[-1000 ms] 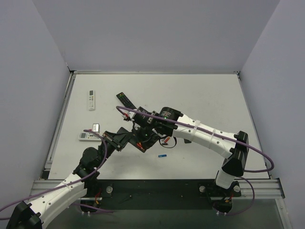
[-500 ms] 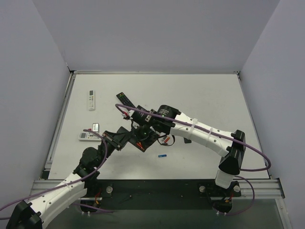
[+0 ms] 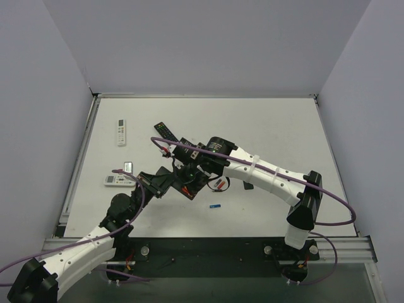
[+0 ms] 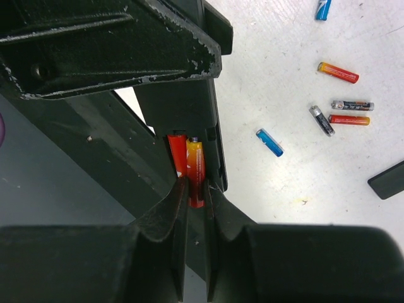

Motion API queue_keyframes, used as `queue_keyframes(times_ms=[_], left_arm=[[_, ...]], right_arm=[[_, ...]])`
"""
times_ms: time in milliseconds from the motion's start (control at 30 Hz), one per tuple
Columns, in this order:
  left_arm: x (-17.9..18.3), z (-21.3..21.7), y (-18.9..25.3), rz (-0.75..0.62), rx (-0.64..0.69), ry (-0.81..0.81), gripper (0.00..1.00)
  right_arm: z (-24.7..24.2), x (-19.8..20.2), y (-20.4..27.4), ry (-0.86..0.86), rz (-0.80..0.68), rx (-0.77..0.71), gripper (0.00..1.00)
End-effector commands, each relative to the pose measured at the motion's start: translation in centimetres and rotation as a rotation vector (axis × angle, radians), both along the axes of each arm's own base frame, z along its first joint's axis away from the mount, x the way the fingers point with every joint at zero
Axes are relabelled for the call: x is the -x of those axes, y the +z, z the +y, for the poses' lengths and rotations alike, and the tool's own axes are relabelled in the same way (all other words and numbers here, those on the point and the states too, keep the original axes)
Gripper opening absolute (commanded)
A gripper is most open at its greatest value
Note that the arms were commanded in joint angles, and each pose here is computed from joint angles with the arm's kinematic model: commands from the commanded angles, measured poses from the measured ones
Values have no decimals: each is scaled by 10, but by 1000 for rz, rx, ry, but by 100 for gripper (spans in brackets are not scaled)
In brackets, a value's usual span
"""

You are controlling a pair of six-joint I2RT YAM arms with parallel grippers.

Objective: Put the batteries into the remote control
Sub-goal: Load the battery into the remote control.

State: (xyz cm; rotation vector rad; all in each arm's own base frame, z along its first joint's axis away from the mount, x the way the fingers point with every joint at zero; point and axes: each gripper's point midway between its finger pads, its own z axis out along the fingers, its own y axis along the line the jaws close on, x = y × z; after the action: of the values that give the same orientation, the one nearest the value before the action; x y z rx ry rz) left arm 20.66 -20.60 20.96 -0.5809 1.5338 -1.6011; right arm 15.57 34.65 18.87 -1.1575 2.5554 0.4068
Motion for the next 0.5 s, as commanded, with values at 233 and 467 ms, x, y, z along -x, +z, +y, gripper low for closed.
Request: queue_keyframes(times_ms=[233,467], left_arm=[[19,-3,8,-39,97,-78,0],[15,4,-11,48,114,-34,0]], right_arm=[[6,-27,-6,-40,-93,5,0],[4,-20,-8,-32,-68,2,4]])
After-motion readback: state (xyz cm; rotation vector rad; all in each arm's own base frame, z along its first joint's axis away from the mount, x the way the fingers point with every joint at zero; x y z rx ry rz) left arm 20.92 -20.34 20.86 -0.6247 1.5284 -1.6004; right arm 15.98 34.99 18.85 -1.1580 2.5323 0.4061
